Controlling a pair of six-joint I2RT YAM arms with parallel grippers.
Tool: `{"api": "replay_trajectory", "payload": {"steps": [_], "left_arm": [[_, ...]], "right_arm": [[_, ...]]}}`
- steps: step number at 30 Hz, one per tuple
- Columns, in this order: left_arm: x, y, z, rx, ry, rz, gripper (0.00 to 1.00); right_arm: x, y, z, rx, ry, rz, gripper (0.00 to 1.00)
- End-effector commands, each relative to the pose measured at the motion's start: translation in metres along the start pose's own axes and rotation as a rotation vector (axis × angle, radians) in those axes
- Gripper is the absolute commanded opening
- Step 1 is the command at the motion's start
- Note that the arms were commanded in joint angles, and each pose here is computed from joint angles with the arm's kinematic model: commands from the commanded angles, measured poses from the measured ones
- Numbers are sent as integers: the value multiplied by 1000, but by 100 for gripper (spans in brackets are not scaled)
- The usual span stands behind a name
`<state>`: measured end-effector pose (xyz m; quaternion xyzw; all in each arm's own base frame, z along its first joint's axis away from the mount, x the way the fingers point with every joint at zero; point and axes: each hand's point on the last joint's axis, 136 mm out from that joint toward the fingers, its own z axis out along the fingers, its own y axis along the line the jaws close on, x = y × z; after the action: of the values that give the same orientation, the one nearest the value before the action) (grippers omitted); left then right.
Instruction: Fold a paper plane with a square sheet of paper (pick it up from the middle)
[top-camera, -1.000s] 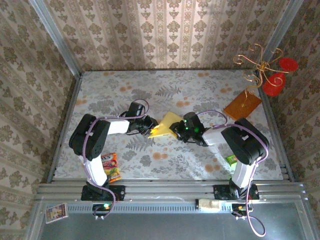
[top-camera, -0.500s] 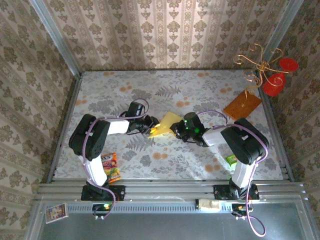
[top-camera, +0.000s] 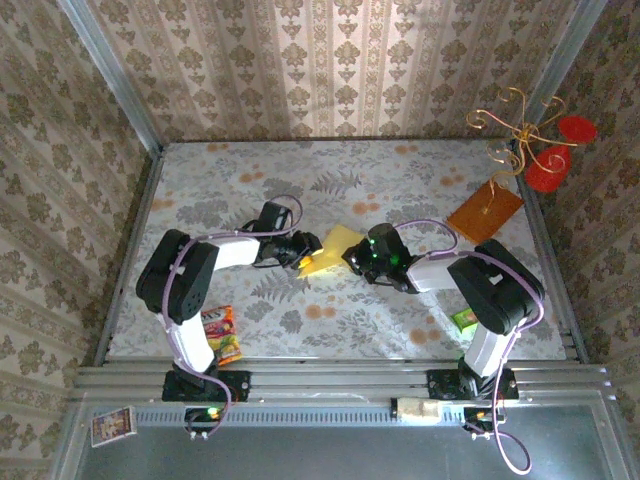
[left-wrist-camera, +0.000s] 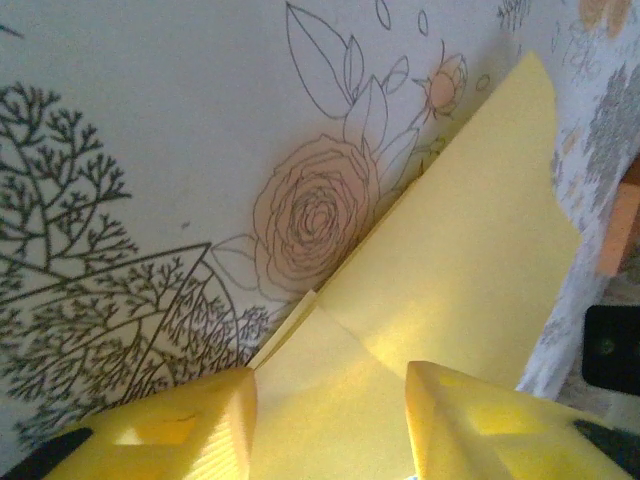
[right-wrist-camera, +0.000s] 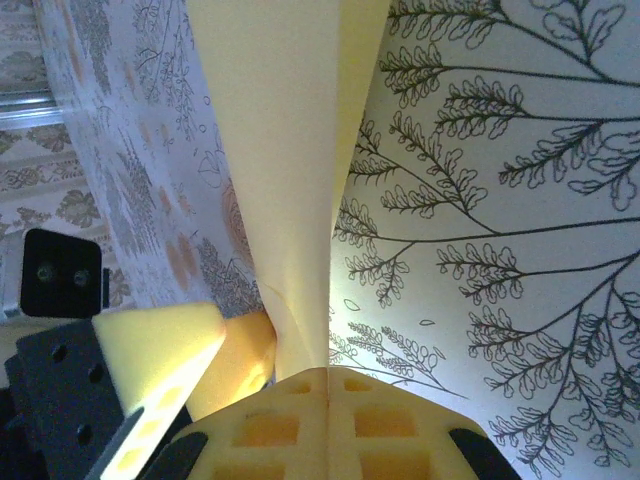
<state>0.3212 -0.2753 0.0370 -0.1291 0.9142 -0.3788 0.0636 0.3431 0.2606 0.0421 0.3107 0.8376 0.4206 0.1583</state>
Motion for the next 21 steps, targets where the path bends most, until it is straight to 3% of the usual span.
{"api": "replay_trajectory", "payload": {"steps": [1, 6, 10, 14, 21], "left_arm": [[0, -6, -19, -48, -27, 133, 50], [6, -14, -32, -115, -56, 378, 61], [17, -22, -35, -200, -84, 661, 69], [34, -35, -26, -247, -96, 943, 70], [47, -55, -4, -201, -179, 1195, 70]], "right_arm": [[-9, -1, -11, 25, -43, -16, 2], [-15, -2, -24, 47, -43, -2, 2], [-18, -2, -33, 71, -28, -1, 1], [-20, -1, -41, 105, 3, -6, 2], [-28, 5, -52, 106, 14, -10, 3]]}}
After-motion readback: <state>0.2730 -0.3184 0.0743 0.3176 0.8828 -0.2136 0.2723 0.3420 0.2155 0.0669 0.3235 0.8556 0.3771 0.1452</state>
